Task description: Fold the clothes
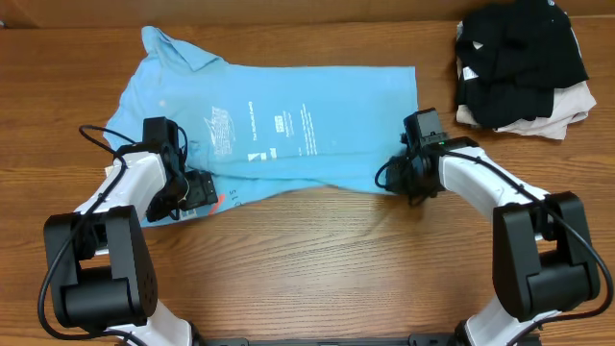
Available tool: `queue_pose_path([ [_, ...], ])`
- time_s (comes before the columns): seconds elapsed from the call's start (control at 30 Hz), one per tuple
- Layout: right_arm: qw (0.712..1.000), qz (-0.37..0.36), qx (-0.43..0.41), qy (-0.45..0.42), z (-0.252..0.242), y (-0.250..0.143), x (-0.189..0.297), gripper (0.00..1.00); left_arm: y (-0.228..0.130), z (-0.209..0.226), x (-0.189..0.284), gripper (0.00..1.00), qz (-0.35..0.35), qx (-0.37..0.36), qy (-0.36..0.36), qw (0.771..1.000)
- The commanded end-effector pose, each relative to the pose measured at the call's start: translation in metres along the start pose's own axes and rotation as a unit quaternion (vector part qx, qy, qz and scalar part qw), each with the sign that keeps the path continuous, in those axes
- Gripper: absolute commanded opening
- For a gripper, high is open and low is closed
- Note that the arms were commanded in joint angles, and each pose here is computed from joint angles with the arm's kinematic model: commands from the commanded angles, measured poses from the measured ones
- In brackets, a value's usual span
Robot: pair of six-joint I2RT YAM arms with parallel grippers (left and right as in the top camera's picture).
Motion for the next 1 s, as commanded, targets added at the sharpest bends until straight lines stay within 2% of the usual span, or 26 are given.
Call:
queue_pose_path([
  [0.0,0.996,0.075,-0.044,-0.024,-0.012,-0.033,-0.012,0.04,-0.016,0.01,-0.006,0.99,0.032,0.009,0.037,0.999],
  [0.23,0.976,0.174,-0.131,-0.026,-0.014,-0.069,-0.002,0.04,-0.032,0.026,-0.002,1.0,0.07,0.023,0.087,0.993],
  [0.4,0.965,0.205,-0.163,-0.036,-0.017,-0.08,0.004,0.04,-0.041,0.036,0.0,1.0,0.096,0.036,0.099,0.99],
  [0.57,0.975,0.16,-0.153,-0.017,-0.012,-0.067,0.015,0.04,-0.036,0.041,0.004,1.0,0.088,0.043,0.093,0.991],
  [0.73,0.991,0.081,-0.099,0.023,0.005,-0.041,0.068,0.05,-0.02,0.032,0.046,1.0,0.044,0.042,0.069,0.996],
  [0.77,0.994,0.064,-0.083,0.03,0.008,-0.036,0.082,0.08,-0.016,0.031,0.058,1.0,0.028,0.038,0.064,0.997],
  [0.83,0.997,0.034,-0.046,0.045,0.016,-0.026,0.111,0.23,-0.01,0.028,0.085,1.0,-0.005,0.034,0.054,0.998],
  [0.9,0.998,0.007,-0.006,0.055,0.025,-0.015,0.142,0.42,-0.003,0.022,0.116,1.0,-0.039,0.024,0.029,0.999],
  [0.93,0.998,-0.009,0.021,0.06,0.03,-0.007,0.161,0.56,0.002,0.012,0.135,1.0,-0.061,0.004,-0.013,0.998],
  [0.97,0.997,-0.023,0.039,0.064,0.034,-0.002,0.174,0.64,0.005,0.002,0.148,1.0,-0.07,-0.026,-0.053,0.996],
])
Point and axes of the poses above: each gripper's point midway between its finger pads, its own x axis back along the fingers, its own z axis along the line the jaws close on, y = z × x, the point moved 5 cm from there along x, back along the fingers, and after that the axes turned 3 degrees about x, right-handed, at the moved point
